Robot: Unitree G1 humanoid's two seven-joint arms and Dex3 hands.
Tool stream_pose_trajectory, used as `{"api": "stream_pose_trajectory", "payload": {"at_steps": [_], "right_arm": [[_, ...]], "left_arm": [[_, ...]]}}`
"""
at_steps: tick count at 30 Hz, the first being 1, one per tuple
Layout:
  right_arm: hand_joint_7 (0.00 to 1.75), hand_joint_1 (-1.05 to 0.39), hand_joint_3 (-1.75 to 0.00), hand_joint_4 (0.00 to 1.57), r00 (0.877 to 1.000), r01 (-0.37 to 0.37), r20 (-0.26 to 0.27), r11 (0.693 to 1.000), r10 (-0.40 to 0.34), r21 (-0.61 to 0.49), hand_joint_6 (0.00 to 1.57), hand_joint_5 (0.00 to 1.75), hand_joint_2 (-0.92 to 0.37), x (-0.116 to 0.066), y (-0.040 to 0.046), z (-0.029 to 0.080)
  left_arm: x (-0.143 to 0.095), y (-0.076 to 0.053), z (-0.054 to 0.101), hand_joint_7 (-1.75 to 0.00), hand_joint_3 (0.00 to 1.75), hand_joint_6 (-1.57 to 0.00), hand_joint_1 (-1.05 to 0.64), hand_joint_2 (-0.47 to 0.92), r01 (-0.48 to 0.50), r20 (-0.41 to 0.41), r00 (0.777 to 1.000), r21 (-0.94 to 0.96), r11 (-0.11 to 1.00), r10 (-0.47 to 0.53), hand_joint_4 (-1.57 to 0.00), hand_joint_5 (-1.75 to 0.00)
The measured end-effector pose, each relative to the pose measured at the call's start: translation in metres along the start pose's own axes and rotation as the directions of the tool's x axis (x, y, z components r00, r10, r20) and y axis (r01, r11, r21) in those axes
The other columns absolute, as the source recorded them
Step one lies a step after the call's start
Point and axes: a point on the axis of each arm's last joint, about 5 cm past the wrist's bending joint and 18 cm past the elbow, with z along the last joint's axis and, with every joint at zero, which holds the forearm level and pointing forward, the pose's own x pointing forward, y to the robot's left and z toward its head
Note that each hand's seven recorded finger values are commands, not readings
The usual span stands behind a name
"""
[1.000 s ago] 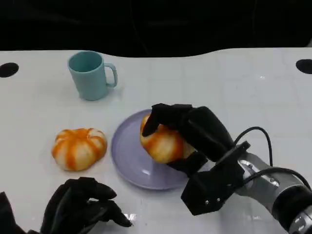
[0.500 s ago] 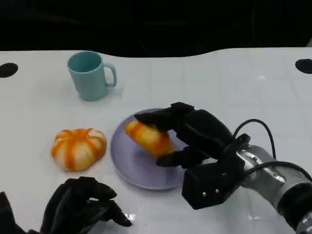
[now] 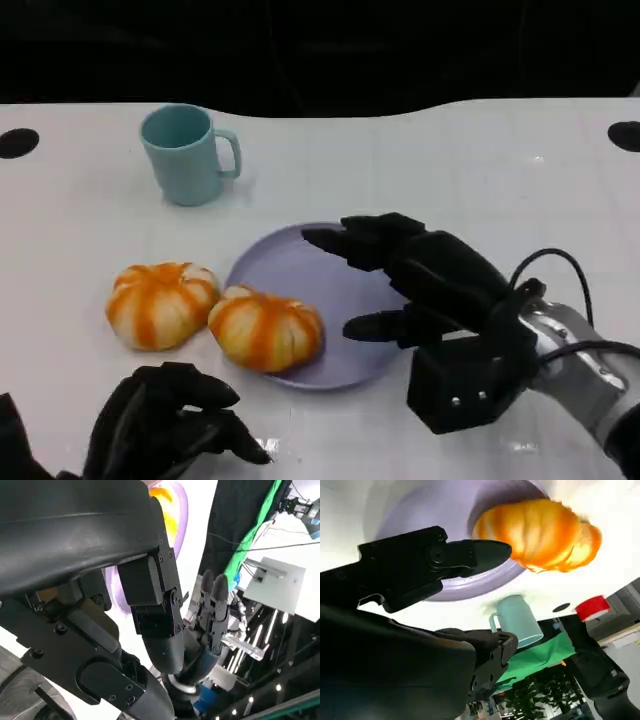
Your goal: Grasp the bread from the table and place it into the plate.
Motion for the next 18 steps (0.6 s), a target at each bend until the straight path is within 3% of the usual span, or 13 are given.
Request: {"api": "stream_pose_trajectory", "payload": {"at_steps": [8,15,18], "right_arm": [[0.05,-0.70,-0.33,0.14,0.998,0.054,-0.016,0.996,-0.053,0.065,0.29,0.39,-0.92,-0.025,-0.0051,-0.008],[0.12,-0.67,-0.34,0.33,0.993,0.114,-0.001,0.980,-0.115,0.162,0.46,0.53,-0.92,-0.048,-0.0062,-0.008],[0.17,-0.62,-0.28,0.44,0.992,0.128,-0.002,0.972,-0.130,0.195,0.62,0.76,-0.92,-0.056,-0.0067,-0.006]], "left_arm": [[0.000,0.000,0.000,-0.20,0.00,-1.57,-0.98,0.64,0.002,0.000,1.000,0.000,1.000,-0.002,-1.57,-0.46],[0.001,-0.001,0.000,-0.19,0.00,-1.57,-0.98,0.63,-0.002,-0.001,1.000,-0.001,1.000,0.002,-1.57,-0.46],[0.001,-0.001,0.000,-0.18,0.00,-1.57,-0.96,0.62,-0.005,-0.002,1.000,-0.005,1.000,0.005,-1.57,-0.45]]}}
